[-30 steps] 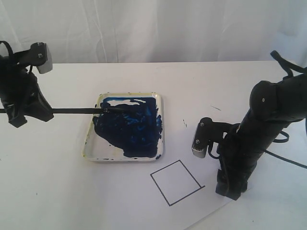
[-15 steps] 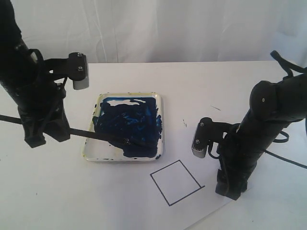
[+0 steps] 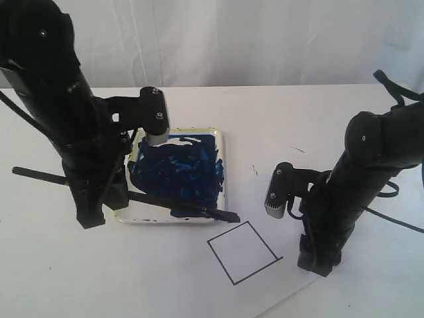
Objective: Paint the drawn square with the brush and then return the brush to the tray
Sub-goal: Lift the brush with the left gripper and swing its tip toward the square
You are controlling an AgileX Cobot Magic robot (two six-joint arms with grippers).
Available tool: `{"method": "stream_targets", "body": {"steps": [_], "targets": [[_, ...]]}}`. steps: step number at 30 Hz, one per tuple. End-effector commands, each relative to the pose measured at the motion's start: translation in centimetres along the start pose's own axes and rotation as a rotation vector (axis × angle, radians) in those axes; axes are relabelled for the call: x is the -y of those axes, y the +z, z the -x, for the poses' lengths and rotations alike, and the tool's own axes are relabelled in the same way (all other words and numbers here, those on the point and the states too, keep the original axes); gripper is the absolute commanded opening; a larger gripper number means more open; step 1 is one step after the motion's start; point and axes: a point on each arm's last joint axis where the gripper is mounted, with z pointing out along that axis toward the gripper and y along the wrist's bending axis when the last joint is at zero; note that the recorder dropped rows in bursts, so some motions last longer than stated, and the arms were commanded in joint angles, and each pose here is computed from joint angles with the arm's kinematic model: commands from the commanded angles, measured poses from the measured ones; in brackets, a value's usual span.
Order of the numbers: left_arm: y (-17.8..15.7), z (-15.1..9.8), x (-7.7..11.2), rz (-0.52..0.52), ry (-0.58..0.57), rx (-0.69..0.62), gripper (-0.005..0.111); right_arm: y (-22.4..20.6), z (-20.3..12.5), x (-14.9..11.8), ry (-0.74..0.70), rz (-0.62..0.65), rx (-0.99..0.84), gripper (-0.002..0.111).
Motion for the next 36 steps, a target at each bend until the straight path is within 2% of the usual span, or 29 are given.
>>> {"method": "stream_targets", "body": {"steps": [1,7,13,24,36], "targets": [[0.3,0.8,0.7,0.074,0.0,-0.07,0.0,0.8,-0.3,-0.3,0.008,0.037,-0.021,0.063],[2.1,2.6,1.3,0.053,0.058,-0.079,0.0,0.8,-0.3,-0.3,0.008,0.037,-0.021,0.063],[1.3,3.5,0.9,0.064,0.017,-0.05,0.0,0.8,-0.3,-0.3,0.008,0.035,-0.02,0.063],[3.0,3.8,0.5,0.031,-0.008,-0.09,0.0,0.8,-0.3,-0.3,0.008,0.035,-0.02,0.063],[3.3,4.1,0.4,0.033,-0.014,-0.069,0.0,0.8,-0.3,-0.2,0.008,0.035,-0.02,0.063]]}}
